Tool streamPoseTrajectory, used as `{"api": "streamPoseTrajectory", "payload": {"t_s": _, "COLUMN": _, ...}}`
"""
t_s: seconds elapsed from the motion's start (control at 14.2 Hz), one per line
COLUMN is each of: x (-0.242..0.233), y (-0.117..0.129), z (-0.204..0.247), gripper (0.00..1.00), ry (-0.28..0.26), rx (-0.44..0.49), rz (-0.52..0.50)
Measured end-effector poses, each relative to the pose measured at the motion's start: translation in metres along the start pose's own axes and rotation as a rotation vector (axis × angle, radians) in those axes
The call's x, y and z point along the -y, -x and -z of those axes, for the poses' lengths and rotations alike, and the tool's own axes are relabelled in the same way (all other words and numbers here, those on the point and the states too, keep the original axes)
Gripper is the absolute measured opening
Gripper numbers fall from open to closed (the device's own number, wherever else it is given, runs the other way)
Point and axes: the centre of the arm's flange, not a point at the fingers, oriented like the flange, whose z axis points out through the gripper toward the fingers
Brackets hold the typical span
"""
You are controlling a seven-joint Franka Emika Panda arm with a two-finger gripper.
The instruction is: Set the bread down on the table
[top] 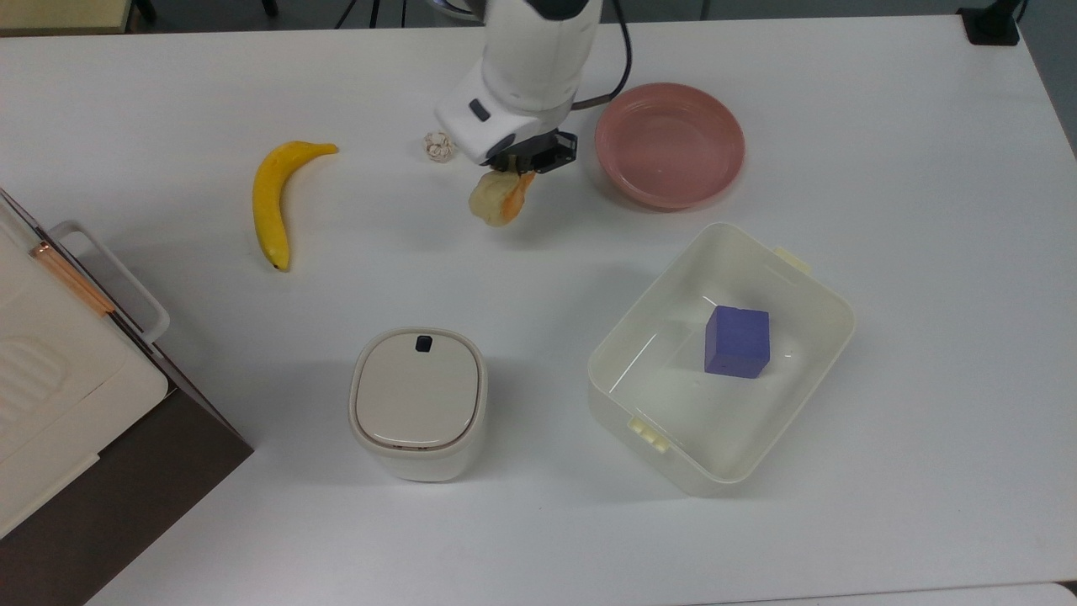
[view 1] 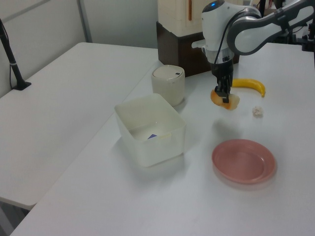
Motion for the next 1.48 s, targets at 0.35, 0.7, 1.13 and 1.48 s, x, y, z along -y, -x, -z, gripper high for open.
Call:
{"api": "streamPoseTrajectory", "payload": {"t_s": 0.35, "x": -0.004, "y": -0.004, "z": 0.004, "gripper": 0.83, "ry": -0.003, "rx": -0.011, "rz": -0.008}}
{"api": "streamPoseTrajectory", "payload": {"t_s": 0.7, "x": -0.009, "y": -0.009, "z": 0.021, "gripper": 1.00, "ry": -0.011, "rx": -0.045, "rz": -0.019}}
{"api": "streamPoseTrajectory", "payload": {"t_s": 1.13, "x": -0.080, "y": -0.006, "z": 0.139, "gripper": 1.00, "ry": -0.013, "rx": -0.121, "rz": -0.072}}
{"api": "streamPoseTrajectory", "payload": {"t_s": 1.48, "x": -0.135, "y": 0.026, "z": 0.204, "gripper": 1.00, "ry": -0.031, "rx": -0.192, "rz": -0.084}}
